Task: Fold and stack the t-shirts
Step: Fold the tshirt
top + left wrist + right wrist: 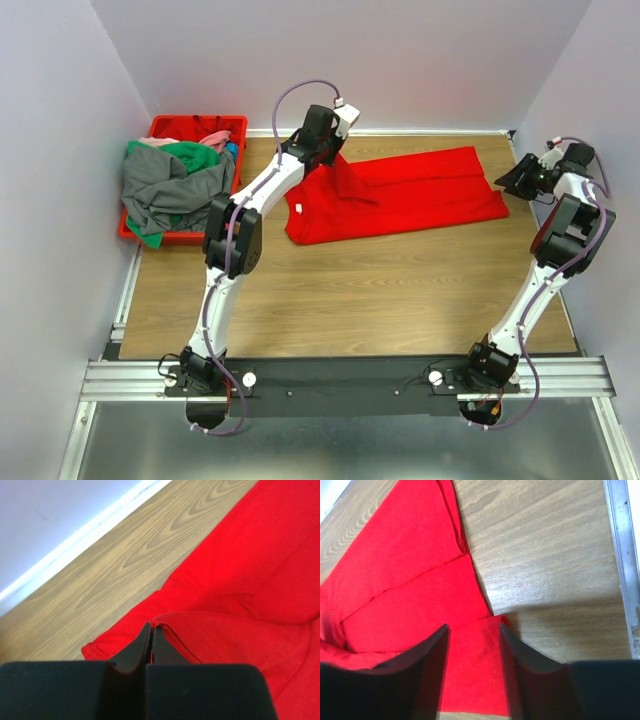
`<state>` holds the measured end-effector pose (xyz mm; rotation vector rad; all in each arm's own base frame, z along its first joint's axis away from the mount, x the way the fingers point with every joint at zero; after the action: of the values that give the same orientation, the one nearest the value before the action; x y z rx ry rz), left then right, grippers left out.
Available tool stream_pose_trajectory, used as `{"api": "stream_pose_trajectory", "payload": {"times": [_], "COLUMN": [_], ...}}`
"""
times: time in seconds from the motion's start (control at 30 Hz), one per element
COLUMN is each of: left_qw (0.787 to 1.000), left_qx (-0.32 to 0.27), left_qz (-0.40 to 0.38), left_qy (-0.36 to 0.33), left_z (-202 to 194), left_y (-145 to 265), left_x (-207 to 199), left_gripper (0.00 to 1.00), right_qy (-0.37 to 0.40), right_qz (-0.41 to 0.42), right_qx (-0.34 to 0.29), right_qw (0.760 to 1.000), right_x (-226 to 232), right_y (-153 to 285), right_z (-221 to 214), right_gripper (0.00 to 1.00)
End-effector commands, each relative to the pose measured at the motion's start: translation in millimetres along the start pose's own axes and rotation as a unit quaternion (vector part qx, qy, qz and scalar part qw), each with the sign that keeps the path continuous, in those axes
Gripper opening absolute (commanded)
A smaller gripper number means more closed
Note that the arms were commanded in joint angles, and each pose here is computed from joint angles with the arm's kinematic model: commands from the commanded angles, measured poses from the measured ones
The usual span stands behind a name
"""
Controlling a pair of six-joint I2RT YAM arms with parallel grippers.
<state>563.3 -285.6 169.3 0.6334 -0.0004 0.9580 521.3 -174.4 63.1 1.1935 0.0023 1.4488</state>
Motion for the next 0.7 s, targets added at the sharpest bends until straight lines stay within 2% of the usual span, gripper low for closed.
{"api": "stream_pose_trajectory", "payload": {"times": [0.0,0.1,0.2,0.23,0.3,0.37,0.43,0.53,0.57,0.6,0.63,0.67], "left_qw": [0.999,0.999,0.998,0.997,0.997,0.996,0.996,0.993,0.992,0.99,0.99,0.986], "left_qx": [0.009,0.008,0.008,0.005,0.003,-0.009,-0.02,-0.054,-0.071,-0.084,-0.065,-0.099], "left_qz": [0.0,-0.012,-0.022,-0.027,-0.028,-0.017,0.009,0.05,0.061,0.067,0.08,0.093], "left_qy": [0.032,0.042,0.061,0.07,0.078,0.085,0.089,0.091,0.09,0.088,0.091,0.092], "left_z": [-18,-23,-28,-26,-25,-13,-1,34,51,61,45,71], "left_y": [-20,-29,-38,-41,-42,-38,-29,4,28,41,48,88], "left_x": [11,11,10,9,11,19,35,63,71,76,79,88], "left_gripper": [0.0,0.01,0.16,0.29,0.4,0.45,0.48,0.5,0.51,0.51,0.51,0.52], "right_qy": [0.024,0.037,0.04,0.044,0.054,0.056,0.092,0.149,0.169,0.214,0.235,0.251], "right_qz": [0.007,0.014,0.018,0.024,0.031,0.04,0.046,0.072,0.089,0.112,0.123,0.131], "right_qx": [-0.015,-0.01,0.003,0.009,0.015,0.022,0.028,0.053,0.065,0.093,0.108,0.13], "right_qw": [1.0,0.999,0.999,0.999,0.998,0.997,0.994,0.985,0.979,0.966,0.958,0.95], "right_x": [12,18,19,21,26,34,39,62,73,91,102,112], "right_y": [15,23,27,31,36,45,48,53,53,53,51,51], "right_z": [8,0,-15,-24,-32,-43,-52,-76,-84,-102,-112,-126], "right_gripper": [0.58,0.63,0.67,0.67,0.67,0.67,0.68,0.71,0.71,0.71,0.71,0.71]}}
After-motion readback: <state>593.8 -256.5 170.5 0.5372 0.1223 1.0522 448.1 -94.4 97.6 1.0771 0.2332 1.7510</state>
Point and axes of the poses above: each gripper's point midway between its finger pads, its own y axis back along the fingers, its own x axis along the line the jaws close on, z = x × y, the point moved 1 cm from there along y, back along the fingers, and after that the axes turned 7 degrees about -y, right-handed, at the moved point
